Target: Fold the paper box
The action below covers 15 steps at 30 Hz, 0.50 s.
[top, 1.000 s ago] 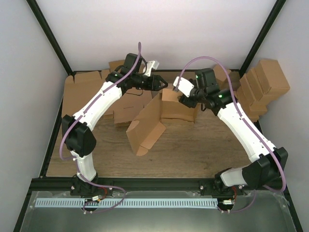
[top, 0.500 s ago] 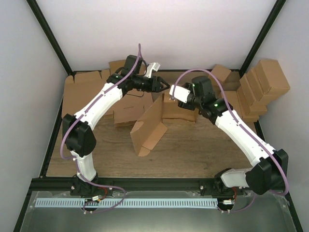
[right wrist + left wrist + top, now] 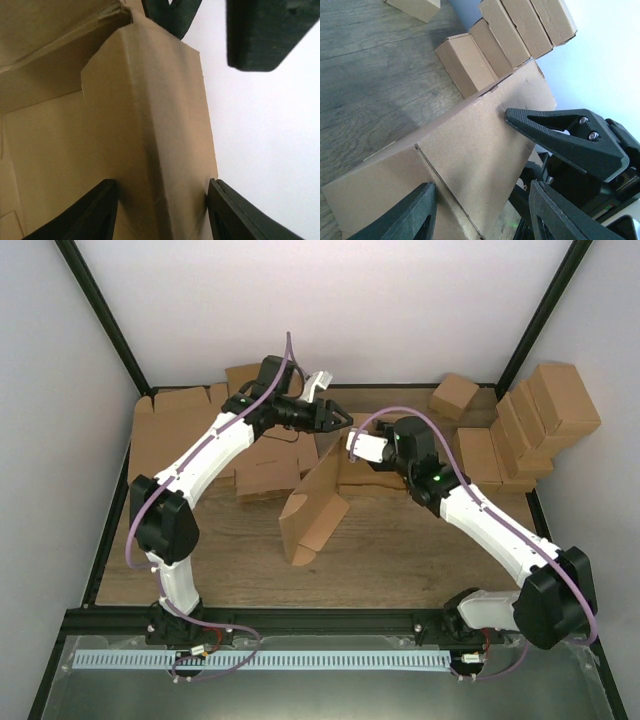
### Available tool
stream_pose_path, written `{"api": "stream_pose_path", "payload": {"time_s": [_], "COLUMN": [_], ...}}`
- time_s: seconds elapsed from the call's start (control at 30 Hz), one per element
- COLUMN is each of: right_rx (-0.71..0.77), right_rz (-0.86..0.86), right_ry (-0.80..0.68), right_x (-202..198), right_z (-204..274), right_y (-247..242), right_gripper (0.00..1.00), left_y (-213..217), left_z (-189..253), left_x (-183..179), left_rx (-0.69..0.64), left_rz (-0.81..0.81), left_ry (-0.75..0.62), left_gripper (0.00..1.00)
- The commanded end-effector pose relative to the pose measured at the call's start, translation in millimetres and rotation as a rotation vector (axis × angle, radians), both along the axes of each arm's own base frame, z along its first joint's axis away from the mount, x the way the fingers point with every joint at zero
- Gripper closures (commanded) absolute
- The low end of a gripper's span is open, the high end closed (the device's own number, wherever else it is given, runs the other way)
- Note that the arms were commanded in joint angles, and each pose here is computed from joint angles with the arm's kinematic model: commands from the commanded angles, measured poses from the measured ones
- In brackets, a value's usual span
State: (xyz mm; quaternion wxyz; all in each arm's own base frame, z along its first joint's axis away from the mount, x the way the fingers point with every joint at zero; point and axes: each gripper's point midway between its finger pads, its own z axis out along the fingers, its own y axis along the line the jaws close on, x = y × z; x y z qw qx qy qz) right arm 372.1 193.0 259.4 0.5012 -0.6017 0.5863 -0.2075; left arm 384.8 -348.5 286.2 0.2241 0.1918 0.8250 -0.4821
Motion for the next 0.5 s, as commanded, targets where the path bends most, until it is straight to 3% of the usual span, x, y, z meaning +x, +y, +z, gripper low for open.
{"api": "stream_pose_path", "payload": {"time_s": [0.0,0.27,0.47], "right_rx": [-0.008,0.012,0.110], "right_rz": [0.019,0.035,-0.025], "right_ry": [-0.155,-0.210,-0.144], "right_x": [5,4,7], "right_z": [17,22,33], "right_y": [8,14,12], "right_gripper": [0.51,0.78,0.99], "left_y": [-9,-14,18], "left_z": [11,24,96], "left_x": [-8,-17,-25], "left_rx": [-0.076,-0.142,-0.125], "left_rz": [-0.057,-0.082,0.065], "left_ry": [0.008,0.020,-0.211], "left_gripper": [0.47,0.46,0.31]}}
